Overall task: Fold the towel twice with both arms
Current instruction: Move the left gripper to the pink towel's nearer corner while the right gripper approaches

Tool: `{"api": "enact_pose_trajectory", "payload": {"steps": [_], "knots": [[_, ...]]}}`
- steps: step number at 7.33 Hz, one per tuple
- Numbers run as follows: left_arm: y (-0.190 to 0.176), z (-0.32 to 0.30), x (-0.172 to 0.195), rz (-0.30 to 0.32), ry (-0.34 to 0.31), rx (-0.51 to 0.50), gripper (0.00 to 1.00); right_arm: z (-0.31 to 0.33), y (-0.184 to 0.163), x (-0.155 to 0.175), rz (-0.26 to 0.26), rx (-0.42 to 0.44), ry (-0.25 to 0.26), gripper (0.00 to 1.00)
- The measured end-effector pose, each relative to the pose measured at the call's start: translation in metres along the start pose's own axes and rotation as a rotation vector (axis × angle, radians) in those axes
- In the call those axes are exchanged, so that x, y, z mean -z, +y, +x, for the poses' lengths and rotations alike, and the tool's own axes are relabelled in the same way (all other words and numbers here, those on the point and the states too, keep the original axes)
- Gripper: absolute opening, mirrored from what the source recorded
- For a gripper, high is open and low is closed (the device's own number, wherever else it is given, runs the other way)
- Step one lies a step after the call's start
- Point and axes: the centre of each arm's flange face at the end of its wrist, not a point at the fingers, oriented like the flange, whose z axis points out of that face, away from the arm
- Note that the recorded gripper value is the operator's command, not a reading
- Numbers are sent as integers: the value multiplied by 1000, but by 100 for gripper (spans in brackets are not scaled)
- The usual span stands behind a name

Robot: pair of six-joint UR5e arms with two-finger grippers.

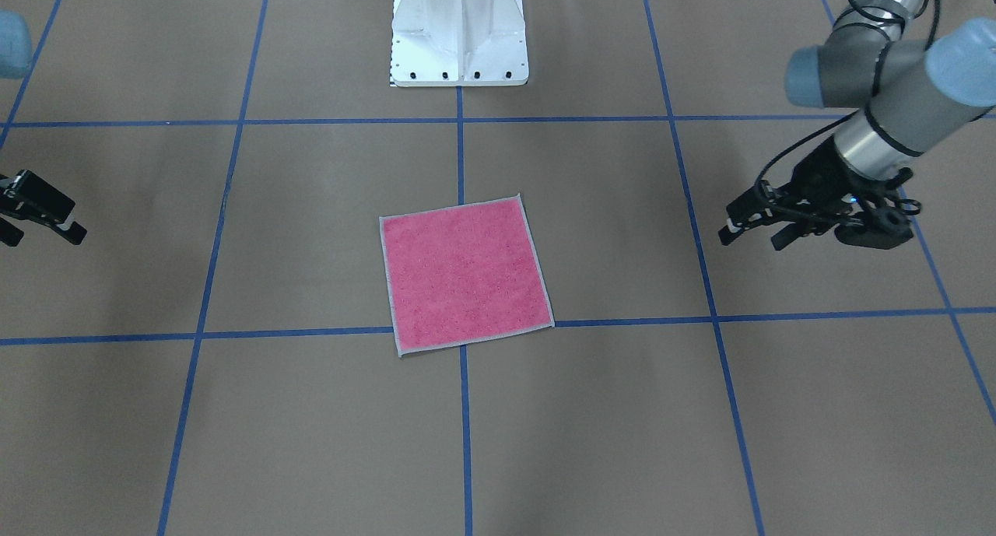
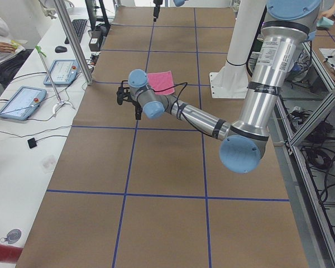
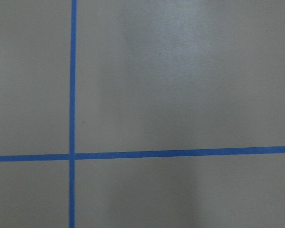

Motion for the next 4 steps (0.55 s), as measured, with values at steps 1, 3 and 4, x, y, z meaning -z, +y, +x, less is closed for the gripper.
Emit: {"api": "enact_pose_trajectory", "payload": {"steps": [1, 3, 4], "knots": [[26, 31, -21, 9, 7, 69, 100, -23, 4, -5, -9, -39, -18, 100], [74, 83, -64, 21, 17, 171, 100, -58, 13, -20, -15, -106, -28, 100], [91, 106, -78, 20, 31, 220, 100, -78, 20, -31, -4, -139, -23, 100]]}}
